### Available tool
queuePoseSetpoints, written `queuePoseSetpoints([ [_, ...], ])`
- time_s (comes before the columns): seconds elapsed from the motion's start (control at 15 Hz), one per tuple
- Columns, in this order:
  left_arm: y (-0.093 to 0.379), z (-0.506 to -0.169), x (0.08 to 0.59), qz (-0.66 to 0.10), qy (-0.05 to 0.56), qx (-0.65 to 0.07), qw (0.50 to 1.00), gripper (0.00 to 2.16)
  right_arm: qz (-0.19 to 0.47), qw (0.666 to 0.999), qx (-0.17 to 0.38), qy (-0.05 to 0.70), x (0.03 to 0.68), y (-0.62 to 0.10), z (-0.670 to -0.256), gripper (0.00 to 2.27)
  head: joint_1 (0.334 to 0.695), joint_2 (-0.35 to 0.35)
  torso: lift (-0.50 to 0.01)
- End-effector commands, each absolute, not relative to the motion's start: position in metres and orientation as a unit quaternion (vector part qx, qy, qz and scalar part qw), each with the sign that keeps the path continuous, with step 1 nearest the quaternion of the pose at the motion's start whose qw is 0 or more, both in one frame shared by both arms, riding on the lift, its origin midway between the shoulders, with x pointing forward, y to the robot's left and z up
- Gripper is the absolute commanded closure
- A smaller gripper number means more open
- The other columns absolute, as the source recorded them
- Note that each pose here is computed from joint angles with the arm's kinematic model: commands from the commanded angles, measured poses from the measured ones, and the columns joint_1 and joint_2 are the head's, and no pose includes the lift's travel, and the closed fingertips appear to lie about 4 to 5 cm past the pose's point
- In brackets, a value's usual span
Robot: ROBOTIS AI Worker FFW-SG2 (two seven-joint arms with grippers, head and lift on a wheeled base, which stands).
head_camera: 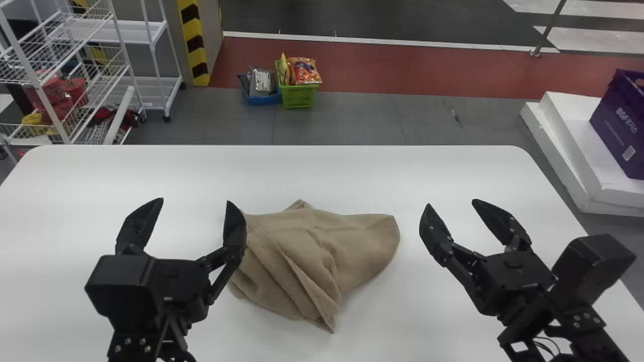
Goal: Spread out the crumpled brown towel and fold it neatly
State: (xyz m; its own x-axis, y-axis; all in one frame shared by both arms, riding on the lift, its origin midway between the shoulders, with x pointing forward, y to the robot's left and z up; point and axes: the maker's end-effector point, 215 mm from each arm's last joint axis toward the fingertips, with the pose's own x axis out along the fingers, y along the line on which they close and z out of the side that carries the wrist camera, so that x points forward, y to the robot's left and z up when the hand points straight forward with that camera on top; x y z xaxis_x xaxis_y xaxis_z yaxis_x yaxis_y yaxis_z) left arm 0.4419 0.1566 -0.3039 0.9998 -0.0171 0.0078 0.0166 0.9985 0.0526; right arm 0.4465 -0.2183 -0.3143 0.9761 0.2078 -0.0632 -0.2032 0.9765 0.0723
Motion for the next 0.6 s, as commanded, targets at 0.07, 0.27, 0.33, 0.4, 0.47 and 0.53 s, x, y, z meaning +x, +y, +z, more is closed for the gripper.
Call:
queuePoseSetpoints([
  [0.07,0.158,-0.306,0.442,-0.01,-0.001,0.029,1.0,0.14,0.142,0.988,0.039,0.055,0.435,-0.201,-0.321,0.27,0.695,-0.075,-0.126],
  [0.27,0.163,-0.319,0.443,-0.013,0.022,0.036,0.999,0.14,0.197,0.976,0.036,0.09,0.417,-0.169,-0.333,0.28,0.695,-0.041,-0.126],
  [0.33,0.168,-0.32,0.444,-0.008,0.024,0.037,0.999,0.14,0.209,0.972,0.025,0.1,0.413,-0.158,-0.339,0.28,0.695,-0.03,-0.126],
  [0.4,0.172,-0.322,0.444,-0.007,0.026,0.036,0.999,0.14,0.214,0.971,0.016,0.106,0.411,-0.151,-0.343,0.28,0.695,-0.019,-0.126],
  [0.47,0.173,-0.323,0.444,-0.009,0.027,0.035,0.999,0.14,0.225,0.967,0.012,0.117,0.407,-0.141,-0.35,0.29,0.695,-0.005,-0.126],
  [0.53,0.178,-0.323,0.445,-0.005,0.027,0.037,0.999,0.14,0.238,0.962,0.009,0.13,0.402,-0.129,-0.357,0.29,0.695,0.009,-0.126],
])
